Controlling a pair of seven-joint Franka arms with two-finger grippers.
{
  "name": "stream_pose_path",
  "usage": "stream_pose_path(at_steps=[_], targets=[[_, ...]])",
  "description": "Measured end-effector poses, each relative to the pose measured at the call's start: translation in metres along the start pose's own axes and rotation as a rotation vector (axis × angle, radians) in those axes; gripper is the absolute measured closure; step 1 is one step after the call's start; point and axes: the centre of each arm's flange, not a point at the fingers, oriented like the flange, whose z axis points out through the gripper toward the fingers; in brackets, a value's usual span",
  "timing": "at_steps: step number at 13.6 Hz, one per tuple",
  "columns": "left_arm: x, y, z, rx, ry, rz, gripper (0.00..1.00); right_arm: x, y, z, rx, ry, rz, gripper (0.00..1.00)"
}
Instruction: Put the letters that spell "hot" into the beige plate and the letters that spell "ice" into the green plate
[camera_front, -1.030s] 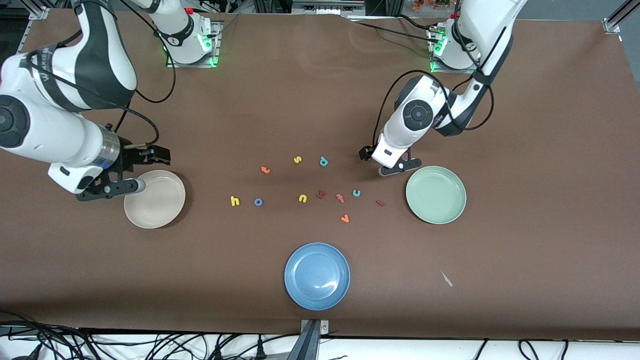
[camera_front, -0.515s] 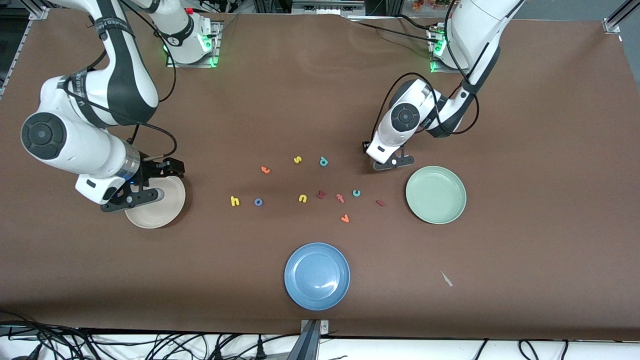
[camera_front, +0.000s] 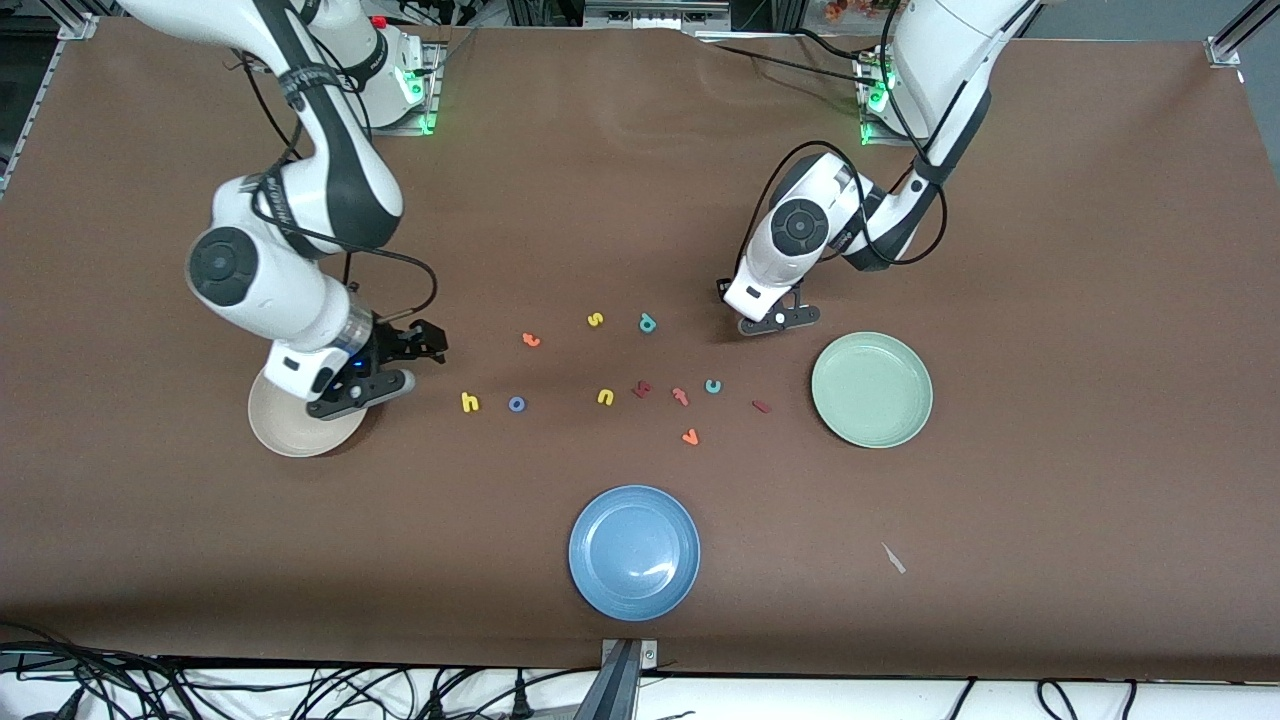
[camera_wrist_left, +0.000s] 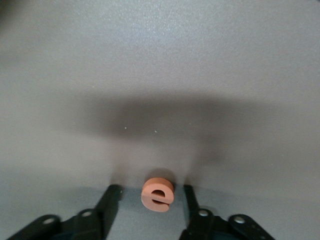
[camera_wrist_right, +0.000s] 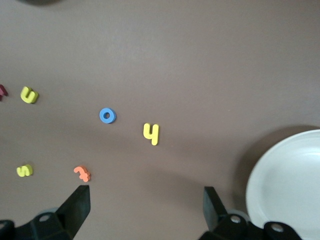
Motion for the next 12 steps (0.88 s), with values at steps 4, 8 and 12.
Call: stream_pose_path(at_steps=[4, 8, 12], targets=[[0.002, 0.001, -0.002, -0.004, 0.004, -0.012, 0.59, -0.009, -0.005, 0.048, -0.005, -0.011, -0.027, 0.0], [0.003, 0.002, -0.003, -0.007, 0.007, -0.015, 0.74, -0.007, -0.013, 0.089, -0.023, -0.005, -0.06, 0.0], [0.01, -0.001, -0.007, -0.011, 0.014, -0.027, 0.74, -0.002, -0.007, 0.119, -0.025, 0.008, -0.049, 0.0]])
